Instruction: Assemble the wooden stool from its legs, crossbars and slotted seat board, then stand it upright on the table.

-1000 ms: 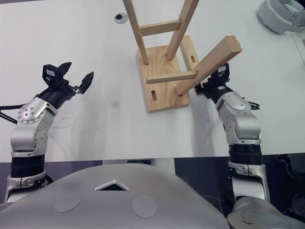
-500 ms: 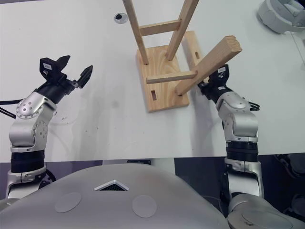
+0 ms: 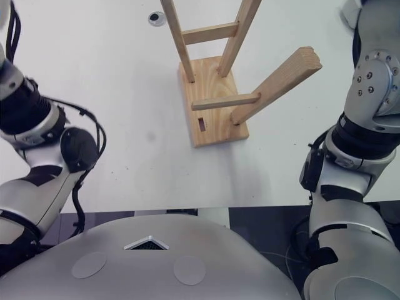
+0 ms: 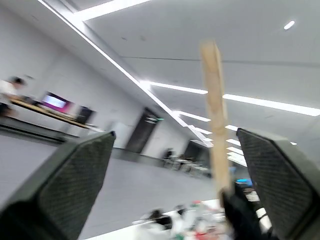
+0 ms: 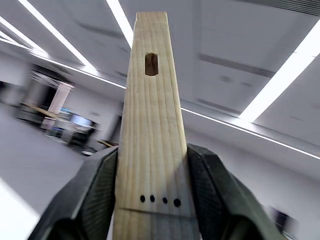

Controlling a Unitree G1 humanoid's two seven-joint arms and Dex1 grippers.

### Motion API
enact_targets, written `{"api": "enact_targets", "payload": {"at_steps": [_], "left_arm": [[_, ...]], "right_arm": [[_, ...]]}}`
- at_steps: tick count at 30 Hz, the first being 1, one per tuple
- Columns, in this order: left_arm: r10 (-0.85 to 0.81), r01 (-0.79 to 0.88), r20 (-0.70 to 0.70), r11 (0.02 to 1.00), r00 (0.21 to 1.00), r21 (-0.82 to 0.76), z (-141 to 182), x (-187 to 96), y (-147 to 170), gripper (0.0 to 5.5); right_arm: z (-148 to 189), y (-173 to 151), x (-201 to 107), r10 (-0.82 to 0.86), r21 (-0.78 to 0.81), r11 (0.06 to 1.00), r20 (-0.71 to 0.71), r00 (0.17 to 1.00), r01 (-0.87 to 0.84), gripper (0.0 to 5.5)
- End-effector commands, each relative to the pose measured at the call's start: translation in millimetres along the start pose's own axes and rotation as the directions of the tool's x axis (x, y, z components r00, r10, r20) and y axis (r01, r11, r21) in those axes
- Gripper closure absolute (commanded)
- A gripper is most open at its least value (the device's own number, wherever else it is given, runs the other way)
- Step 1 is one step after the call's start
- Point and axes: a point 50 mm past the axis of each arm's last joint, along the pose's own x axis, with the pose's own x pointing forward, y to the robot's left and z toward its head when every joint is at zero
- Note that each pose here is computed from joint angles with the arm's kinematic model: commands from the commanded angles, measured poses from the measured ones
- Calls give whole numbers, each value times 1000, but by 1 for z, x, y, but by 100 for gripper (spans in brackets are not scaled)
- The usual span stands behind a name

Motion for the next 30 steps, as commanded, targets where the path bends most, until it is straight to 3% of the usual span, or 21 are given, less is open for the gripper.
{"api": "enact_targets", "payload": {"at_steps": [1,4,8,11,23,29,30], "left_arm": [[-14,21,70,995,997,-101,23,1,-9,103],[-56,68,105,991,993,-119,34,-5,-19,103],[-46,56,91,992,995,-113,32,-9,-21,176],[-49,58,76,992,996,-111,30,-11,-22,198],[-12,14,36,997,999,-74,24,-14,-13,420],[8,-6,37,999,999,-51,21,-18,-14,439],[24,-23,39,999,999,-40,20,-20,-12,441]], "right_arm": [[11,19,1,164,75,983,29,986,-166,344],[10,26,-4,210,109,972,1,978,-209,344],[7,26,-6,225,139,966,-26,974,-219,344],[3,26,-6,232,144,964,-54,971,-222,344],[10,21,-5,210,116,972,-31,977,-205,344],[6,20,-6,216,72,975,-62,974,-211,344],[4,21,-7,222,71,974,-75,972,-217,307]]}}
